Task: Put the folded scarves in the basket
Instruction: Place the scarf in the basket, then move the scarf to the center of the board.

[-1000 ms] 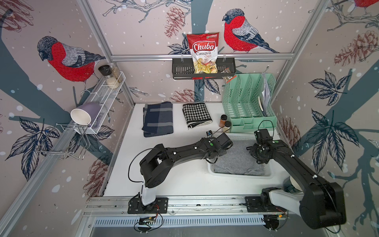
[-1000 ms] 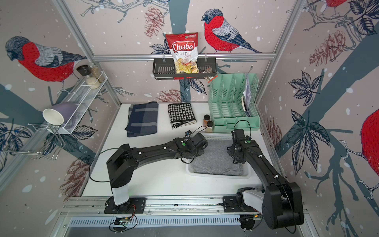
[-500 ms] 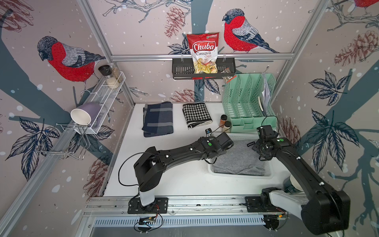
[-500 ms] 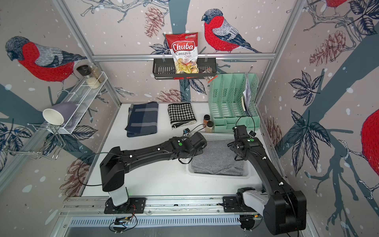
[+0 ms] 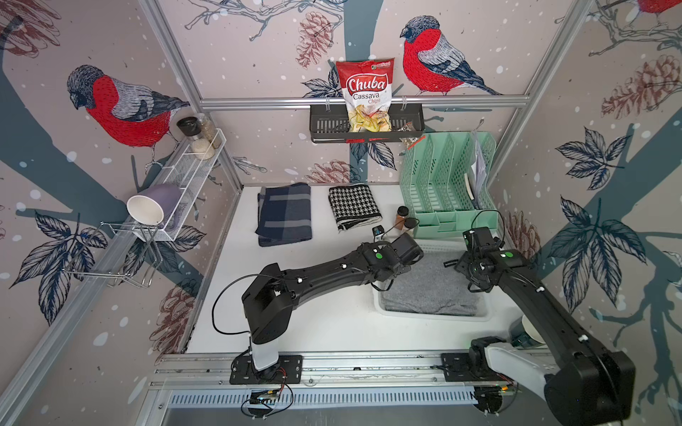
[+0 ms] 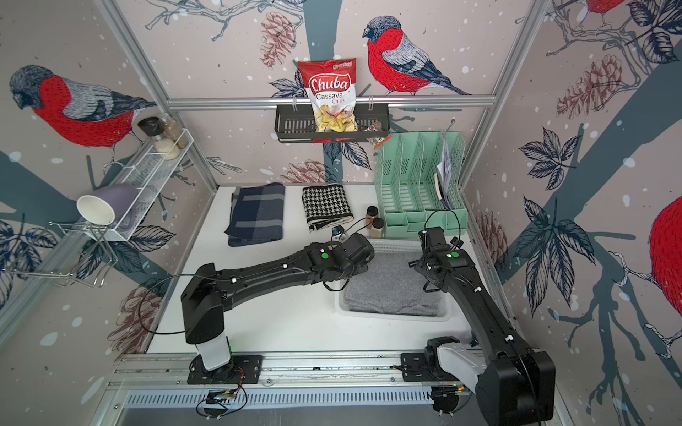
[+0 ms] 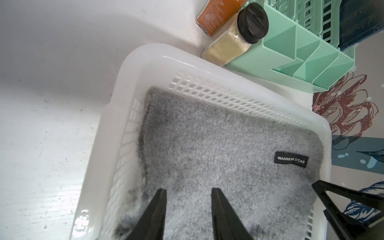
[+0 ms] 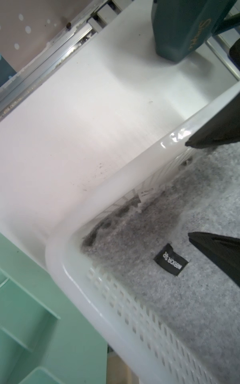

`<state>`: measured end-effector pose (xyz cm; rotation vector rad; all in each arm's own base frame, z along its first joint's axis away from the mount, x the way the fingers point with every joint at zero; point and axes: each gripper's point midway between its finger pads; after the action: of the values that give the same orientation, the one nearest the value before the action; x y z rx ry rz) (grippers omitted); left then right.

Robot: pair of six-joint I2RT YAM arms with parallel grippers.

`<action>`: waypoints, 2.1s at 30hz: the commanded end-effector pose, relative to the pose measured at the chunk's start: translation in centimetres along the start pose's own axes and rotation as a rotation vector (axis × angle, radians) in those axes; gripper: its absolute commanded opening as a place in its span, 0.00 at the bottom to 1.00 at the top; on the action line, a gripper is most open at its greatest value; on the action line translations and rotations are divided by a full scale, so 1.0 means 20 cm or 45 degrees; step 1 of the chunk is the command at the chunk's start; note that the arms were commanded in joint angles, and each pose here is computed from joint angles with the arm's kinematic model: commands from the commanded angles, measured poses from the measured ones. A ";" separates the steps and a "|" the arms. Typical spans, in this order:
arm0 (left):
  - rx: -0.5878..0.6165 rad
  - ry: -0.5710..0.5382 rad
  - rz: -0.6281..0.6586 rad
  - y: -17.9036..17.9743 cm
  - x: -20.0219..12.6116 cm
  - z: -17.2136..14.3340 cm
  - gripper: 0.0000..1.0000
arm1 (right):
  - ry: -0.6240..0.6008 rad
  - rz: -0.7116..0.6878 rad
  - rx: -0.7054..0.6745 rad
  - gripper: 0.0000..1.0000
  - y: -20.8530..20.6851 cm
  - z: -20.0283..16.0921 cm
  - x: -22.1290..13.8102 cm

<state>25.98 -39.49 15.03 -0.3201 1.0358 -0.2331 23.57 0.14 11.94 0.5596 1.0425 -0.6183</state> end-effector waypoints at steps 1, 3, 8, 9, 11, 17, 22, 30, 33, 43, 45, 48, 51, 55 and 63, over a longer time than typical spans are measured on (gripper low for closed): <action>0.027 0.024 -0.031 -0.05 0.01 -0.02 0.39 | 0.086 0.001 0.015 0.70 -0.01 -0.08 0.05; 0.032 0.043 -0.045 -0.08 0.04 -0.04 0.38 | 0.125 0.009 0.025 0.71 0.00 -0.12 0.07; 0.035 0.107 -0.050 -0.08 0.12 -0.12 0.34 | 0.183 0.005 0.078 0.75 -0.01 -0.16 0.10; 0.035 0.117 -0.041 -0.07 0.14 -0.14 0.33 | 0.188 0.005 0.084 0.75 -0.01 -0.17 0.10; 0.034 0.127 -0.019 -0.05 0.17 -0.16 0.32 | 0.177 -0.003 0.097 0.76 -0.01 -0.15 0.09; 0.044 0.107 0.073 0.04 0.20 -0.17 0.29 | 0.094 -0.003 0.114 0.82 -0.01 -0.07 0.00; 0.064 0.116 0.161 0.11 0.24 -0.20 0.26 | 0.037 -0.048 0.130 0.91 -0.07 -0.04 -0.06; 0.072 0.090 0.182 0.12 0.22 -0.17 0.22 | -0.077 0.003 0.173 0.92 -0.05 0.06 -0.15; 0.071 0.058 0.148 0.08 0.16 -0.12 0.26 | -0.093 0.024 0.165 0.91 -0.02 0.09 -0.17; 0.039 -0.179 -0.062 -0.11 -0.25 0.17 0.53 | -0.203 0.326 0.037 0.87 0.19 0.19 -0.36; 0.030 -0.232 -0.068 -0.10 -0.32 0.23 0.59 | -0.217 0.381 -0.018 0.86 0.26 0.18 -0.40; 0.013 -0.270 -0.066 -0.04 -0.40 0.30 0.62 | -0.219 0.455 -0.106 0.84 0.36 0.14 -0.44; -0.016 -0.292 -0.024 0.09 -0.43 0.39 0.62 | -0.224 0.540 -0.188 0.83 0.48 0.08 -0.50; -0.109 -0.344 0.040 0.38 -0.48 0.55 0.62 | -0.228 0.633 -0.289 0.82 0.64 -0.01 -0.59; -0.369 -0.440 0.188 1.15 -0.55 0.81 0.60 | -0.169 0.776 -0.427 0.80 0.86 -0.17 -0.65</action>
<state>34.49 -14.43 22.83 -0.5134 0.7638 0.1278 28.11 15.68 23.65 0.4904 0.8048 -0.0003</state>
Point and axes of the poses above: each gripper's point midway between its finger pads, its own x axis out along the fingers, its own y axis along the line the jaws close on, z = x × y, and after that the axes turned 9 degrees about x, right-handed
